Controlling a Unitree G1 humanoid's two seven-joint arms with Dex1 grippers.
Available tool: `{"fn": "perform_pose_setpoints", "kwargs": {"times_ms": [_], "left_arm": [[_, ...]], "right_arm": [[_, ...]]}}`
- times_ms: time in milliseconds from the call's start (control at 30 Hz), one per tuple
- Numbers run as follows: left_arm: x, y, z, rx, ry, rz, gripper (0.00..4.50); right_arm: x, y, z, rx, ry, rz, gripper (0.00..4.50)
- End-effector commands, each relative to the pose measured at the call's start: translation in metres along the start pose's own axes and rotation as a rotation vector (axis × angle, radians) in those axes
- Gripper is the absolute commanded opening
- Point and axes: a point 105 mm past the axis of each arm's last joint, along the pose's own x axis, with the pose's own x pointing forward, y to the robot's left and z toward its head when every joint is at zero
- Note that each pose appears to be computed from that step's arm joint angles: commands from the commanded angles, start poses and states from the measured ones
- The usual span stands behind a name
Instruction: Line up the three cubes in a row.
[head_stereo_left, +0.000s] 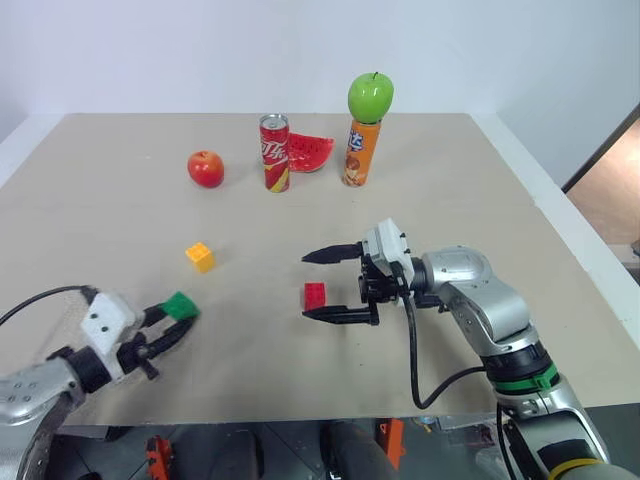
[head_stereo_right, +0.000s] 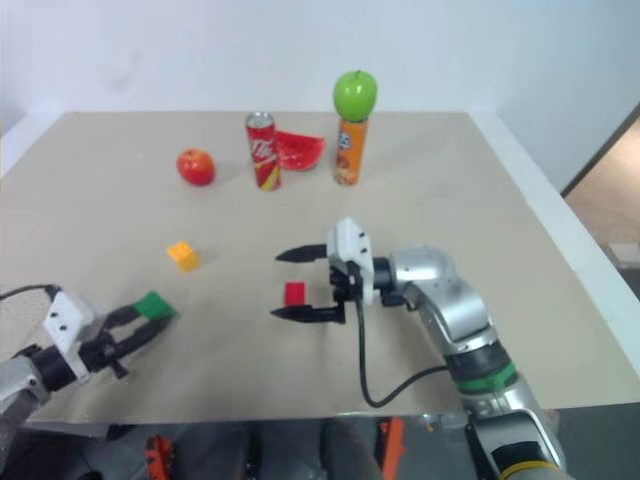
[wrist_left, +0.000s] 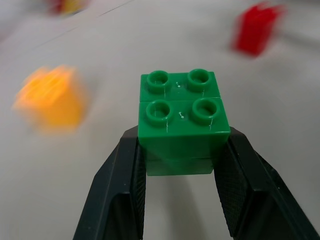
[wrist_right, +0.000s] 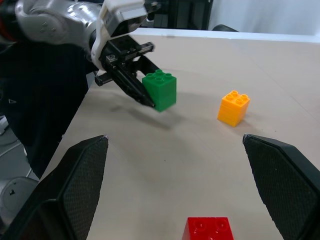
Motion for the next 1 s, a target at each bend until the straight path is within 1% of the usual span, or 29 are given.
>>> {"fn": "perform_pose_setpoints", "kwargs": {"times_ms": [33,167,233,367,533,767,1000], "left_arm": [[0.015,-0.006,0.008,0.051,0.004,-0.186,1.32],[0.033,-0.003,0.012,0.094,0.033,-0.357,1.32],[0.043,0.004,0.016,0.114,0.034,-0.421,1.32],[0.057,0.011,0.014,0.155,0.047,-0.501,1.32],[0.073,0.008,0.015,0.175,0.013,-0.548,1.32],[0.089,0.003,0.013,0.251,0.002,-0.581,1.32],[0.092,0.006,0.01,0.259,0.014,-0.578,1.32]], "right_arm": [[-0.005,-0.002,0.015,-0.068,-0.018,-0.007,4.5],[-0.006,-0.005,0.014,-0.078,-0.006,-0.026,4.5],[-0.008,-0.006,0.014,-0.081,-0.002,-0.044,4.5],[-0.01,-0.007,0.013,-0.079,0.004,-0.071,4.5],[-0.013,-0.005,0.011,-0.076,0.007,-0.096,4.5],[-0.016,-0.002,0.01,-0.069,0.012,-0.113,4.5],[-0.016,0.0,0.01,-0.038,0.009,-0.112,4.5]]}}
